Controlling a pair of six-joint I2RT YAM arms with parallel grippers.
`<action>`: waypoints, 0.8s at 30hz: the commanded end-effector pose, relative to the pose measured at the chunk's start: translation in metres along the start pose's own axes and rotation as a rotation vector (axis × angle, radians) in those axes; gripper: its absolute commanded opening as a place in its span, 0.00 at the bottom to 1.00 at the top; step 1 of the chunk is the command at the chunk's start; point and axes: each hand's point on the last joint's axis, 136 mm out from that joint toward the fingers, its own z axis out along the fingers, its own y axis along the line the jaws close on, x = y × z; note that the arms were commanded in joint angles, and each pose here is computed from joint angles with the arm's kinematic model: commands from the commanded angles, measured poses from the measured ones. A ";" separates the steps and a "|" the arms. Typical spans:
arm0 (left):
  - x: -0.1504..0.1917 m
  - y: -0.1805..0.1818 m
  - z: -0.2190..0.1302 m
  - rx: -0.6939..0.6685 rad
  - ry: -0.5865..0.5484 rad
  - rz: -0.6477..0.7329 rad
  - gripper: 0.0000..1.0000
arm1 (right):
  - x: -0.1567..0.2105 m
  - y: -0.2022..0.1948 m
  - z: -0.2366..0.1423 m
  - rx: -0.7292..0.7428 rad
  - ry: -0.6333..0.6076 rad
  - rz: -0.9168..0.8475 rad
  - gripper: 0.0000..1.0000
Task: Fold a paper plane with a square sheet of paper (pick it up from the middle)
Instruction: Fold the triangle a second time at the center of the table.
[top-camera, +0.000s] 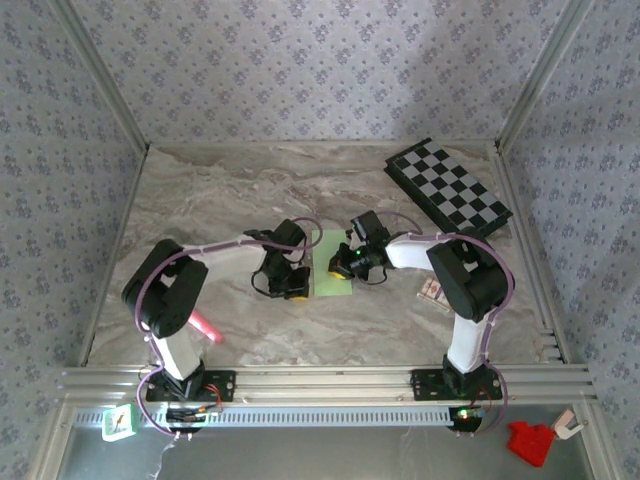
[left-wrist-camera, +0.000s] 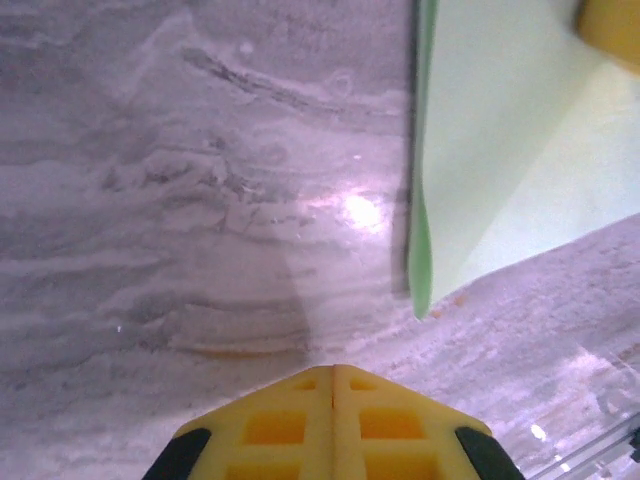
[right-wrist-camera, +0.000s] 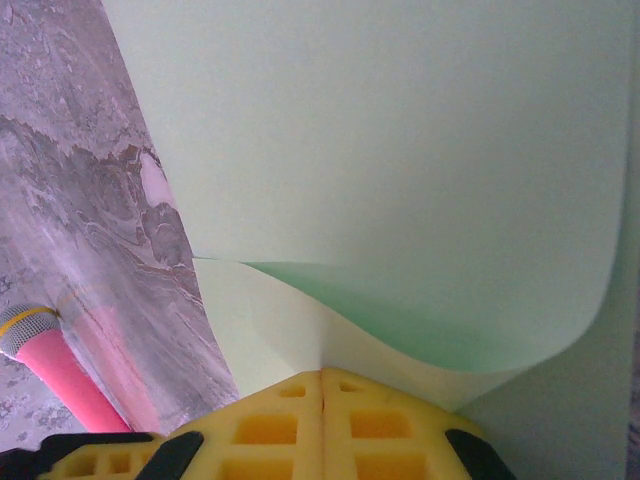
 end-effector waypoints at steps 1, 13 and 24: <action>-0.018 -0.027 -0.024 0.062 -0.095 0.013 0.02 | 0.017 -0.065 0.012 0.223 0.031 0.116 0.06; -0.042 -0.050 0.009 0.180 -0.074 -0.047 0.01 | 0.016 -0.061 0.013 0.215 0.034 0.112 0.06; -0.028 -0.031 0.030 0.092 -0.017 -0.024 0.00 | 0.017 -0.065 0.015 0.226 0.042 0.119 0.06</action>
